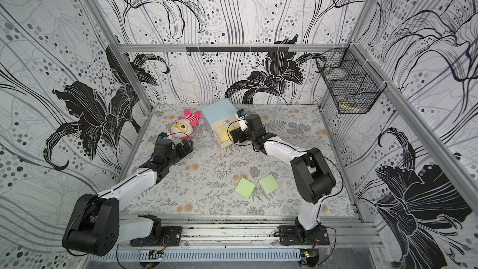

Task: Please put the sticky notes in the drawer by color
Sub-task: Place the sticky notes in the drawer, then close the drawer in the storage box.

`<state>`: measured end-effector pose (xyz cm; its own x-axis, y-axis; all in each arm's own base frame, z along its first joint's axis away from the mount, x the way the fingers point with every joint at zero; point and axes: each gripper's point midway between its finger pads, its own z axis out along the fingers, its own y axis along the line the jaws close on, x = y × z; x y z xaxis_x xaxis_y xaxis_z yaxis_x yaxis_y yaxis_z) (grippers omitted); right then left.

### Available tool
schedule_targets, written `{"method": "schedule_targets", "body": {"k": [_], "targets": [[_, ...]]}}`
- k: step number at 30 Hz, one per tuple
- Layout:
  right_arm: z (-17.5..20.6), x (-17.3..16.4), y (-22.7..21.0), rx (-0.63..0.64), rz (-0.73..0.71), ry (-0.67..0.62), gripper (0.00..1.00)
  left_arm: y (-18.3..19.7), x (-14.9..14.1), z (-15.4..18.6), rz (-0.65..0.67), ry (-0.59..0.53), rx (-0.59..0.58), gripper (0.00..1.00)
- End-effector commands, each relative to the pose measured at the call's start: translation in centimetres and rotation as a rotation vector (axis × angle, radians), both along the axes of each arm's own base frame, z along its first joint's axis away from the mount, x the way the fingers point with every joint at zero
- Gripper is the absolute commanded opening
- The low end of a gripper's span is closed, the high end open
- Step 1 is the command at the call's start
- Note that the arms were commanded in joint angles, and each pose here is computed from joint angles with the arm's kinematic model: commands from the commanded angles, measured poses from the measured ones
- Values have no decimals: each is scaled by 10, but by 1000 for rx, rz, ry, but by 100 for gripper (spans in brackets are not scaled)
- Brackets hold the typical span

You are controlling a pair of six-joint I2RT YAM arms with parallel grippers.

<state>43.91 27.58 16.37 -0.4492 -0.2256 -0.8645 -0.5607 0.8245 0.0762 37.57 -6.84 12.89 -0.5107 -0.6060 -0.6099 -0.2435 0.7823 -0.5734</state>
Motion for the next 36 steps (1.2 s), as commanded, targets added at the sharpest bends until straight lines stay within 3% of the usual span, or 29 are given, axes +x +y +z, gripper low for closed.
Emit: {"method": "schedule_targets", "body": {"k": [1,5,9,15,23,36], "targets": [[7,-18,-7,66,-5,5,93,-17,31,49,1,-140,-25,97],[-12,-39,-15,64,10,55,88,-42,60,72,-24,-167,-59,97],[-27,-47,-17,74,6,90,77,-60,94,75,3,-111,-51,100],[-45,-48,-12,98,13,135,59,-76,130,65,90,-8,44,87],[-60,-35,-5,97,5,152,42,-70,130,41,186,69,129,72],[-55,2,9,96,-24,115,30,-82,129,21,137,104,113,58]]}}
